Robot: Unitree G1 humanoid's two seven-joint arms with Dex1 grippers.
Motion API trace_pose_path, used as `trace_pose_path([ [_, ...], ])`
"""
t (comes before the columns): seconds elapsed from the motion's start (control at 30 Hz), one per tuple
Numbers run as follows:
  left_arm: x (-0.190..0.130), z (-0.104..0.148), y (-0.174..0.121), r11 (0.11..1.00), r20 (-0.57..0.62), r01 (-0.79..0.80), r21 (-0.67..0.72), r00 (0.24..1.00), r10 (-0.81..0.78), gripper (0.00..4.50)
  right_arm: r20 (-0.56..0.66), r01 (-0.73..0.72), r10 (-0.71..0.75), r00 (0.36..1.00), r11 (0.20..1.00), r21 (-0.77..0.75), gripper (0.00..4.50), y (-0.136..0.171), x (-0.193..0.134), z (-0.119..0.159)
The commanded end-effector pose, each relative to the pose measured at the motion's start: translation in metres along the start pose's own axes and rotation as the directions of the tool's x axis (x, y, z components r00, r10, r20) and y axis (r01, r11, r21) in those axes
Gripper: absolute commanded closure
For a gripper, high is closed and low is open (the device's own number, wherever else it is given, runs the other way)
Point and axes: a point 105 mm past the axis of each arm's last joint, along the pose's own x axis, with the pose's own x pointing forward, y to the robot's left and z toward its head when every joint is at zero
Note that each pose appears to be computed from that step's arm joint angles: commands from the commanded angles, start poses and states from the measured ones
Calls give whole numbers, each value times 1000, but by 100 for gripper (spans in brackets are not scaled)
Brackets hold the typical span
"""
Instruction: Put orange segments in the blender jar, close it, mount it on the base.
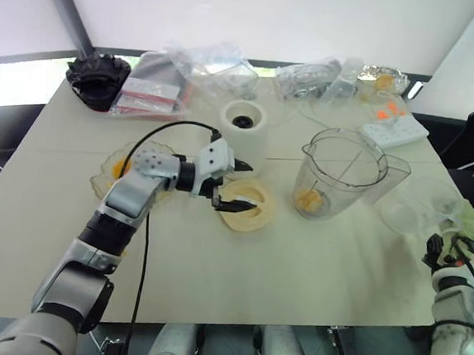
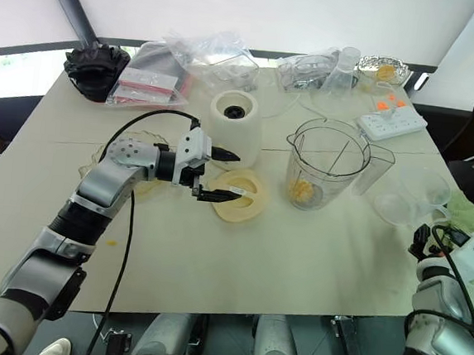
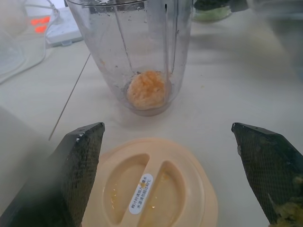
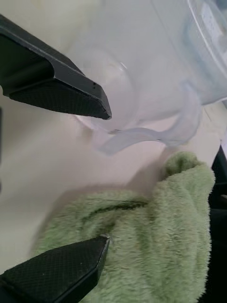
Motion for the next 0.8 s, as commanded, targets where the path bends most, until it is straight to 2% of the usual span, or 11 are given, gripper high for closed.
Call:
trace_pose_path([
  [0.03, -4, 6, 10, 999, -8, 0, 40, 1000, 0, 0, 33, -37, 34, 999, 994, 103, 48, 8, -20, 19],
  [0.13, -4, 4, 21, 998, -40, 24, 65, 999, -21, 0, -19, -111, 114, 993, 988, 103, 48, 20, -45, 17],
  [0.2, -3, 2, 25, 995, -61, 58, 81, 997, -53, 0, -67, -243, 250, 966, 965, 96, 48, 39, -66, 19],
  [0.3, 1, -4, 29, 988, -104, 115, 102, 989, -104, 0, -148, -440, 436, 888, 898, 7, 48, 63, -101, 25],
  [0.5, 14, -9, 35, 974, -134, 186, 134, 977, -168, 0, -264, -675, 637, 724, 733, -81, 48, 97, -158, 30],
  [0.6, 31, -12, 35, 967, -162, 210, 147, 969, -186, 86, -313, -734, 682, 662, 674, -83, 42, 114, -178, 20],
  [0.67, 37, -14, 35, 964, -175, 217, 154, 966, -189, 180, -326, -739, 680, 657, 666, -100, 42, 116, -180, 16],
  [0.8, 47, -15, 32, 958, -194, 235, 167, 960, -202, 180, -319, -745, 689, 651, 659, -98, 42, 121, -181, 16],
])
